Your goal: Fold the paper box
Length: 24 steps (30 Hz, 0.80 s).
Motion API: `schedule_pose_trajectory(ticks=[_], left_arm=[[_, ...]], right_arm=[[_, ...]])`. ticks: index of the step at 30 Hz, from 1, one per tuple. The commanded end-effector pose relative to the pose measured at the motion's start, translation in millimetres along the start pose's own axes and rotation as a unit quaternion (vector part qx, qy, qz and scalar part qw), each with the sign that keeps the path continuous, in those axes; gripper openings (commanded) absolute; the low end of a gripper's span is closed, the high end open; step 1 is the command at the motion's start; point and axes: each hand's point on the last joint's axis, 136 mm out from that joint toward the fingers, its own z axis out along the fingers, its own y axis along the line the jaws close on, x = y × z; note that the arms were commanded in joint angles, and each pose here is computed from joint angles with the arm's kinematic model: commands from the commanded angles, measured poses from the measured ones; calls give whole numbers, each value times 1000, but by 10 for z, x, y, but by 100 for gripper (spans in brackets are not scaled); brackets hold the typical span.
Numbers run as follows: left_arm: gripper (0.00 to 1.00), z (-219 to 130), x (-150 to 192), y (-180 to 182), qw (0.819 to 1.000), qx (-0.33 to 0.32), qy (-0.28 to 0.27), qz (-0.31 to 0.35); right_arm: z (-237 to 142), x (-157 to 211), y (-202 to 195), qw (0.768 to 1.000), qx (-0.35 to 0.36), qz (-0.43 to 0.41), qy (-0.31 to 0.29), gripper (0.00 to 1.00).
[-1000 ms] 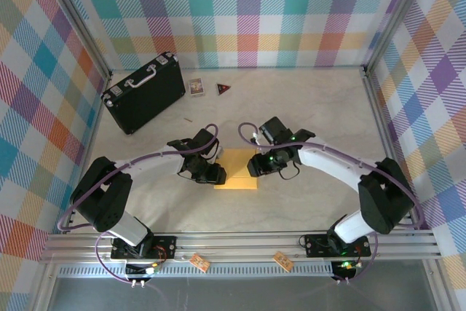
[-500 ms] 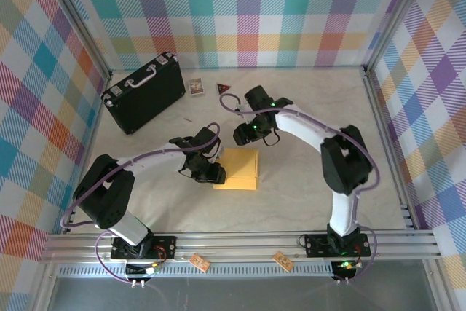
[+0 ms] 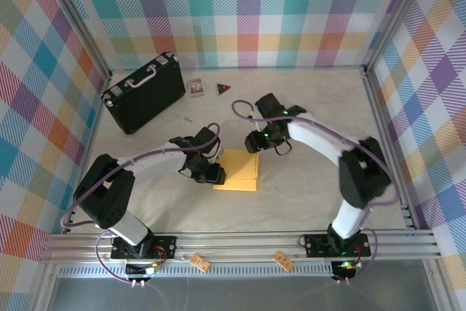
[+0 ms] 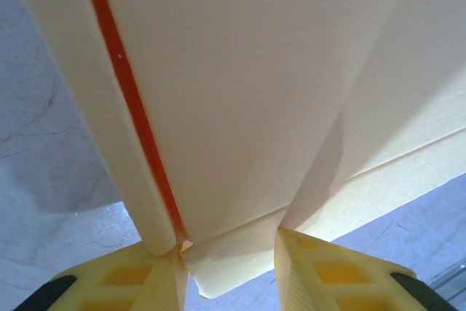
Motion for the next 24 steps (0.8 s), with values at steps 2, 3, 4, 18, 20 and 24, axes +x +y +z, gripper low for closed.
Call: schedule_pose_trajectory(ticks=[2,3,4,18,20,24], left_arm=[[35,-120,-45,-115,999,29,-15,0],[35,-128,-50,-134,999,34,-15,1],[35,-137,-54,-150,999,38,-16,0],[35,-128,10,-188,998,61,-19,-11],[35,-100,19,-179,998,61,-15,-12],[35,-62,33,-165,998,62,-14,-14]], right_arm=[[-167,583,139,994,-62,88,21,56],[-165,678,221,991,-93,97,22,56],[-144,778,270,987,-115,106,24,55],[151,1089,543,961,-205,174,66,44],[182,1105,532,961,-202,176,70,43],[209,1105,527,959,-202,183,70,41]])
